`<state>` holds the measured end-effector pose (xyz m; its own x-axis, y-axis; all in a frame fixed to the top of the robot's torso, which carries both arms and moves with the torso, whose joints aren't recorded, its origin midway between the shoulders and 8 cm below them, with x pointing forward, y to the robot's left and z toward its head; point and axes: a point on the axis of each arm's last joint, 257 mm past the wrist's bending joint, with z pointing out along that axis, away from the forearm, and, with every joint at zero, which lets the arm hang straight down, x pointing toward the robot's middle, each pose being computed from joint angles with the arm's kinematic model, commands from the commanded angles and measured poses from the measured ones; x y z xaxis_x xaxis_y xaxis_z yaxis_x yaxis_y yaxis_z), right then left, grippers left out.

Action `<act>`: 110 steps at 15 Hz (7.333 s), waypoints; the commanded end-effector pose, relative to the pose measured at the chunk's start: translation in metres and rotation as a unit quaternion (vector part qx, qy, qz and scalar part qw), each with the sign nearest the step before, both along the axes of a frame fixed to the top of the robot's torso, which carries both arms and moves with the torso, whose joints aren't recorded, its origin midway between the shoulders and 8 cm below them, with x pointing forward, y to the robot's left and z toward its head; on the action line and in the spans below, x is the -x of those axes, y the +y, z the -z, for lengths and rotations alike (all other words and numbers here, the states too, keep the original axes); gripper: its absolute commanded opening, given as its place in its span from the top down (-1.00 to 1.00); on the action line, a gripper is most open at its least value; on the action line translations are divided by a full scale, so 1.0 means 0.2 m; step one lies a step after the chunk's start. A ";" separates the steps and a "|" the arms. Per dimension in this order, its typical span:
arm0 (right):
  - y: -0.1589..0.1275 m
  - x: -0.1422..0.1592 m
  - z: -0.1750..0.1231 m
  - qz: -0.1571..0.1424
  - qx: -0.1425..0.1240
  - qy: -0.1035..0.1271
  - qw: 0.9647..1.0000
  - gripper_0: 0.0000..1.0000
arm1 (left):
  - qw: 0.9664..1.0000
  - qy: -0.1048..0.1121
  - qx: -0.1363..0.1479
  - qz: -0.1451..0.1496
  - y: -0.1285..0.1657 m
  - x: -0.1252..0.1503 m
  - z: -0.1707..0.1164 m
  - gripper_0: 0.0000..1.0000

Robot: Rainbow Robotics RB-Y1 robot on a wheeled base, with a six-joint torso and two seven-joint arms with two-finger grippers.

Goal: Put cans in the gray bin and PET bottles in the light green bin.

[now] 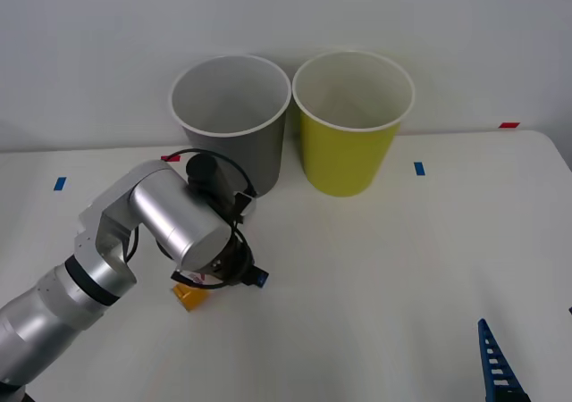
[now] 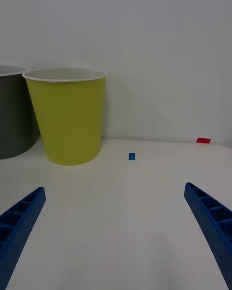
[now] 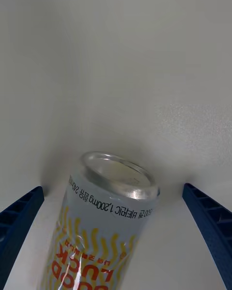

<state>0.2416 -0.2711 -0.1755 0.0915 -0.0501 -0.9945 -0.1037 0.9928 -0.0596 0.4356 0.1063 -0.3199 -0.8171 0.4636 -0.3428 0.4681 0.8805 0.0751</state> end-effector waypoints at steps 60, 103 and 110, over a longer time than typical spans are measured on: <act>0.00 0.00 0.00 0.000 0.000 0.000 1.000 -1.00 | 0.847 -0.462 0.263 -0.030 0.23 0.02 -1.98 1.00; 0.00 0.00 0.00 0.000 0.000 0.000 1.000 -1.00 | 0.759 -0.604 0.239 0.044 -0.12 -0.83 -1.95 -1.00; 0.00 0.00 0.00 0.000 0.000 0.000 1.000 -1.00 | 0.767 -0.605 0.213 0.032 0.16 -0.60 -1.89 -1.00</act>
